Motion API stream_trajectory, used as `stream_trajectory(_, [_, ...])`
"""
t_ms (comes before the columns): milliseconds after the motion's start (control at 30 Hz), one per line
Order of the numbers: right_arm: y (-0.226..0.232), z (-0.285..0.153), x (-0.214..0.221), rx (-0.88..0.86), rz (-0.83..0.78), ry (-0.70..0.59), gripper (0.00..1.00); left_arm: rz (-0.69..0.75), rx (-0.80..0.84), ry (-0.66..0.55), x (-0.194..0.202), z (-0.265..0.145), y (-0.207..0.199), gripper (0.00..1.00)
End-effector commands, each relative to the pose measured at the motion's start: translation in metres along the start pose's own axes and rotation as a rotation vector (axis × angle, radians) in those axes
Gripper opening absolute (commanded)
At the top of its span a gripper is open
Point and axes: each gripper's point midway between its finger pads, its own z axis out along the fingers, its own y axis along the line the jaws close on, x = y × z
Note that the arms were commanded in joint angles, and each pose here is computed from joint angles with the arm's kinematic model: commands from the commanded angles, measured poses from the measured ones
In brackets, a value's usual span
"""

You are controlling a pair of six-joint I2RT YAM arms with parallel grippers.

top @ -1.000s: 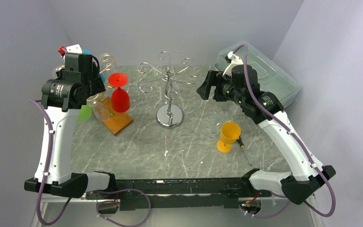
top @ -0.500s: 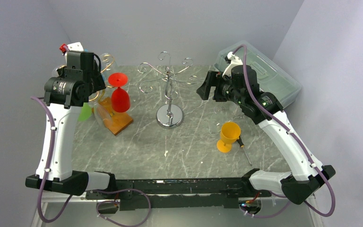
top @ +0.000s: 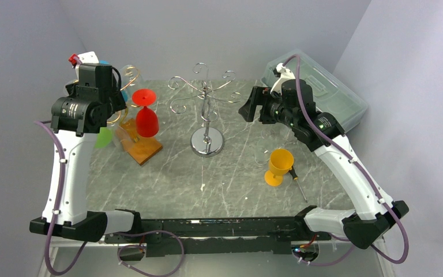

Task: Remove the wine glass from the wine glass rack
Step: Pick up the wine glass from the wine rack.

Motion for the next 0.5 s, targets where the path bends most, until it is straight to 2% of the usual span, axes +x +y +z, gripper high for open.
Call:
stream_trajectory(0, [0.010, 0.003, -0.010, -0.041, -0.004, -0.038, 0.86, -0.038, -0.032, -0.073, -0.013, -0.007, 0.011, 0.48])
stream_trajectory(467, [0.009, 0.001, -0.012, -0.036, -0.002, -0.049, 0.85, -0.039, 0.011, -0.104, -0.035, 0.016, -0.018, 0.47])
